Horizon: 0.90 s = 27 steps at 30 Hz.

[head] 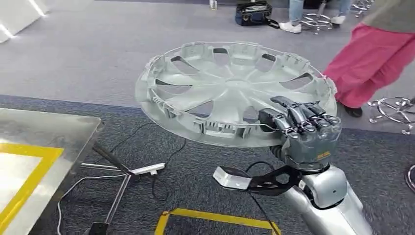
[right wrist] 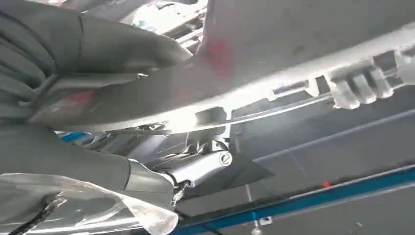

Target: Take the parts from the cabinet and place them on the table.

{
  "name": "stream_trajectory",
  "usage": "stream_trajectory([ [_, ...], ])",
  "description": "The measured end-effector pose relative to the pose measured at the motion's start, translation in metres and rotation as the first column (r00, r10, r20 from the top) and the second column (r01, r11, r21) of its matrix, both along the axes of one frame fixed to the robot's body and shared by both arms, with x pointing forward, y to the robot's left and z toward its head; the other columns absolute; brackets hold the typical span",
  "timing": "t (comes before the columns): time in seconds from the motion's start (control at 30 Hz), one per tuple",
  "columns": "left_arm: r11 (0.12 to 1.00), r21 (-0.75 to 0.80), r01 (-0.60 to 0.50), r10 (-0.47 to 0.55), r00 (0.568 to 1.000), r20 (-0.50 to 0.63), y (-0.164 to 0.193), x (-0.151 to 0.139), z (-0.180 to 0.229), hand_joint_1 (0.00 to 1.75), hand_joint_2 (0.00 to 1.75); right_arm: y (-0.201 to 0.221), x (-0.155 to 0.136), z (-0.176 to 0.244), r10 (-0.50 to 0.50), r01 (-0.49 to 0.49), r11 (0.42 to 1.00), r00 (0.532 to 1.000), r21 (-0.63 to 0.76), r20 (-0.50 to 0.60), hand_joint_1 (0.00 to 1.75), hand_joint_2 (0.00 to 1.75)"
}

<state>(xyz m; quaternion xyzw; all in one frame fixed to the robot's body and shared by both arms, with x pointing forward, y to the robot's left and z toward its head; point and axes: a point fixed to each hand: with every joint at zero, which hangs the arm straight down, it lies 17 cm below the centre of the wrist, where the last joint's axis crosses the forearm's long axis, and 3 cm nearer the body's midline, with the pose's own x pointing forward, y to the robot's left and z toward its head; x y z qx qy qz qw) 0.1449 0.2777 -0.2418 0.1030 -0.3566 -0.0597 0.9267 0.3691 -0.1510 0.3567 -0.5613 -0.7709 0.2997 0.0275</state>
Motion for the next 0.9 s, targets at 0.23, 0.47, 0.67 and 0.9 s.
stream_trajectory([
  [0.23, 1.0, 0.016, 0.011, -0.011, 1.0, 0.007, 0.004, 0.001, 0.001, 0.0, 0.0, 0.0, 0.0, -0.001, 0.0, 0.0, 1.0, 1.0, -0.008, 0.0, 1.75, 1.75],
  [0.47, 0.999, 0.036, 0.027, -0.027, 0.999, 0.019, 0.004, 0.004, 0.002, 0.0, 0.0, -0.004, -0.001, -0.003, -0.008, 0.008, 1.0, 1.0, -0.014, -0.001, 1.75, 1.75],
  [0.67, 0.997, 0.039, 0.072, -0.073, 0.997, 0.021, -0.002, 0.007, 0.003, 0.0, 0.0, -0.013, -0.003, -0.012, -0.026, 0.025, 0.999, 1.0, -0.037, -0.014, 1.75, 1.75],
  [0.9, 0.989, 0.02, 0.146, -0.146, 0.989, 0.025, -0.014, 0.01, 0.004, 0.0, 0.0, -0.033, -0.013, -0.014, -0.066, 0.066, 0.995, 0.998, -0.07, 0.002, 1.75, 1.75],
])
